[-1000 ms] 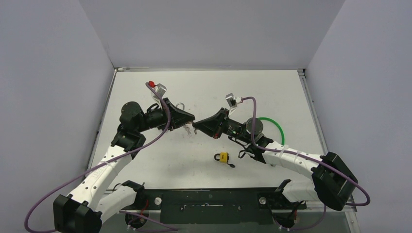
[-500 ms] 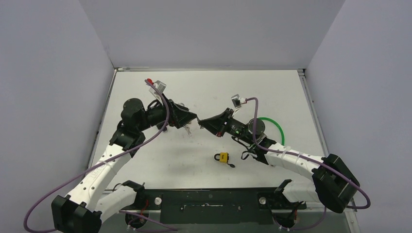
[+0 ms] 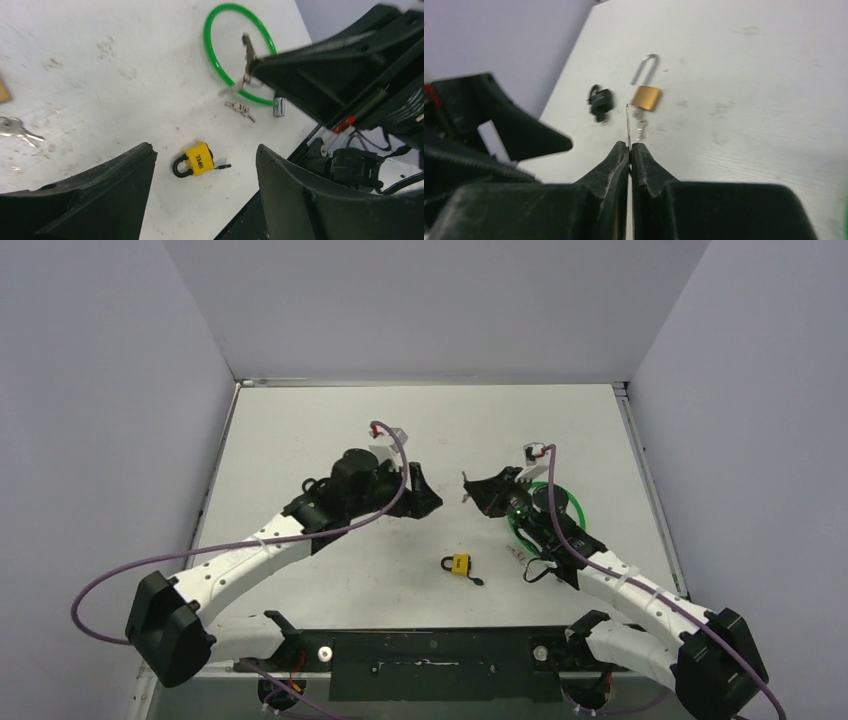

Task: Unlock with the key

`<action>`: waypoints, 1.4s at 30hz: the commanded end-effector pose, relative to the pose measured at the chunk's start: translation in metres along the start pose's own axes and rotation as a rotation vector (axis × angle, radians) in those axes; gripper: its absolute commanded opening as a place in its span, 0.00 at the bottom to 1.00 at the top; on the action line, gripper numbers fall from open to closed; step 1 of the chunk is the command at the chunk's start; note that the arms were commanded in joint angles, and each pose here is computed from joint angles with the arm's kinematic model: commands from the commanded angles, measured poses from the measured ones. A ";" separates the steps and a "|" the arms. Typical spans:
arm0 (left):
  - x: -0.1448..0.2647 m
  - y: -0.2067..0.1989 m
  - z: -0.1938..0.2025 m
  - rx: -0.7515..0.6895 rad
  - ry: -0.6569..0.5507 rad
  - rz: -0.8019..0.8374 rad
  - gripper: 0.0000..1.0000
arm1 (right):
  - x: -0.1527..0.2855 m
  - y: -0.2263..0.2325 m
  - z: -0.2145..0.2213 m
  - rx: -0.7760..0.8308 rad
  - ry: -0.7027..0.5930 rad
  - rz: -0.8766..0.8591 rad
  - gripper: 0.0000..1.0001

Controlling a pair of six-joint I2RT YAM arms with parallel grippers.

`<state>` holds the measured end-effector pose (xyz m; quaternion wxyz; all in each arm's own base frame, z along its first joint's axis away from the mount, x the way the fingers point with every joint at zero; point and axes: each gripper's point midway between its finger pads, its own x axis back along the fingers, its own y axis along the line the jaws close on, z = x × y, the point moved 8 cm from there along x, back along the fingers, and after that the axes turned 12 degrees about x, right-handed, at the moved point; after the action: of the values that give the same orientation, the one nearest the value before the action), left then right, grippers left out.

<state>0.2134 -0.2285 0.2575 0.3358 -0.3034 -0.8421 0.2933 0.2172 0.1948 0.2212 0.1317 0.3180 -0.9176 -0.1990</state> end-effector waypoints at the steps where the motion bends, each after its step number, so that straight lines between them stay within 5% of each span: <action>1: -0.028 -0.019 0.026 0.066 0.049 -0.010 0.69 | 0.024 -0.053 0.013 -0.033 0.051 0.323 0.00; 6: -0.059 -0.036 0.074 0.176 0.185 0.086 0.66 | 0.048 -0.082 0.020 -0.136 0.044 0.462 0.00; 16: -0.093 -0.002 0.127 0.226 0.244 -0.212 0.68 | 0.057 -0.097 0.034 -0.207 0.066 0.510 0.00; 26: -0.110 0.009 0.151 0.255 0.347 -0.256 0.70 | 0.056 -0.101 0.037 -0.225 0.074 0.511 0.00; 42: -0.115 0.043 0.117 -0.066 0.266 -0.535 0.72 | 0.053 -0.101 0.041 -0.248 0.090 0.488 0.00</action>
<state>0.1879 -0.3312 0.1079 0.5211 -0.1355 -0.8196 0.1958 0.2102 0.0987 0.1407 0.2728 0.0699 -0.9278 -0.2448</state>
